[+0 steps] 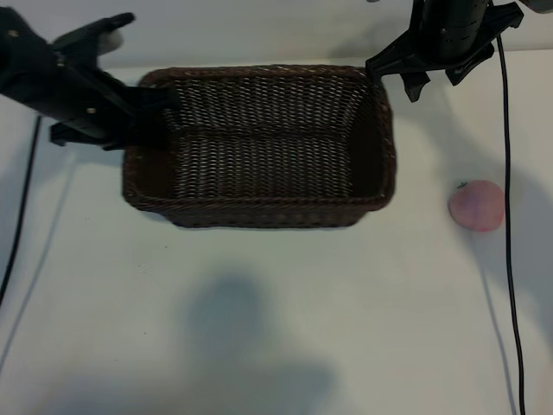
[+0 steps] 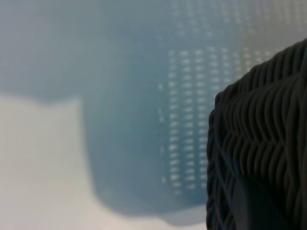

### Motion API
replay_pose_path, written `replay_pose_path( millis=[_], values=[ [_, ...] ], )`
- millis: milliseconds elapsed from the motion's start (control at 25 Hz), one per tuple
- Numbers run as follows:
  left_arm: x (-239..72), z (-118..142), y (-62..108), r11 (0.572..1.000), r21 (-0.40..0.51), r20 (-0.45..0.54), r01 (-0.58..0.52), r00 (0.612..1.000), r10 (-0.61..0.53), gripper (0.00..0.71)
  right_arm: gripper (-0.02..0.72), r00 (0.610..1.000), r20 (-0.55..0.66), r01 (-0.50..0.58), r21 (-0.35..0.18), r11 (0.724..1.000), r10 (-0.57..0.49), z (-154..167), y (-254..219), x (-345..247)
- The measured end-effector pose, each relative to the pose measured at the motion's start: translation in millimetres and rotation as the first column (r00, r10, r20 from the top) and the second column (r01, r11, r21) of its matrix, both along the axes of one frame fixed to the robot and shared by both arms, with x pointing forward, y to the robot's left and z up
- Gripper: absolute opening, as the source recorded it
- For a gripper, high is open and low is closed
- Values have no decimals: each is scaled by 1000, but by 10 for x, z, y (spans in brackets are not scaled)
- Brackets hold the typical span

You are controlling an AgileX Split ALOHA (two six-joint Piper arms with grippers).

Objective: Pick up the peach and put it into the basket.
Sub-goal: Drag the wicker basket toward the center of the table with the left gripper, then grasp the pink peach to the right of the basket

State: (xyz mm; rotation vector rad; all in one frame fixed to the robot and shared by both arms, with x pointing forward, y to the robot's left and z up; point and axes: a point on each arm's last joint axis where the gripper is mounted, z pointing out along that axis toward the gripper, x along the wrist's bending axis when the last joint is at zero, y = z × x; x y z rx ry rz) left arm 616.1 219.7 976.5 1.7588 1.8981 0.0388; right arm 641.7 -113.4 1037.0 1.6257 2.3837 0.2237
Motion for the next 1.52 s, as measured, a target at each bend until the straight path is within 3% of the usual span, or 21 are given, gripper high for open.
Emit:
replay_pose_path(
  millis=[240, 520, 960, 1120, 1360, 1520],
  values=[
    [109, -291, -230, 999, -3, -47, 41, 998, -41, 92, 507, 1000, 0, 0, 1, 1000, 0, 0, 1, 0],
    [155, -469, -246, 1000, 3, -64, 27, 998, -27, 92, 507, 1000, 0, 0, 1, 1000, 0, 0, 1, 0],
    [180, -487, -257, 1000, -18, -56, 0, 998, -1, 112, 507, 1000, 0, 0, 1, 1000, 0, 0, 1, 0],
    [184, -481, -262, 1000, -29, -57, -9, 998, 7, 249, 507, 1000, 0, 0, 1, 1000, 0, 0, 1, 0],
    [180, -444, -265, 999, -35, -55, -12, 998, 10, 566, 507, 1000, 0, 0, 1, 1000, 0, 0, 1, 0],
    [157, -211, -212, 999, -47, -10, -19, 1000, 19, 633, 507, 1000, 0, 0, 1, 1000, 0, 0, 1, 0]
  ],
)
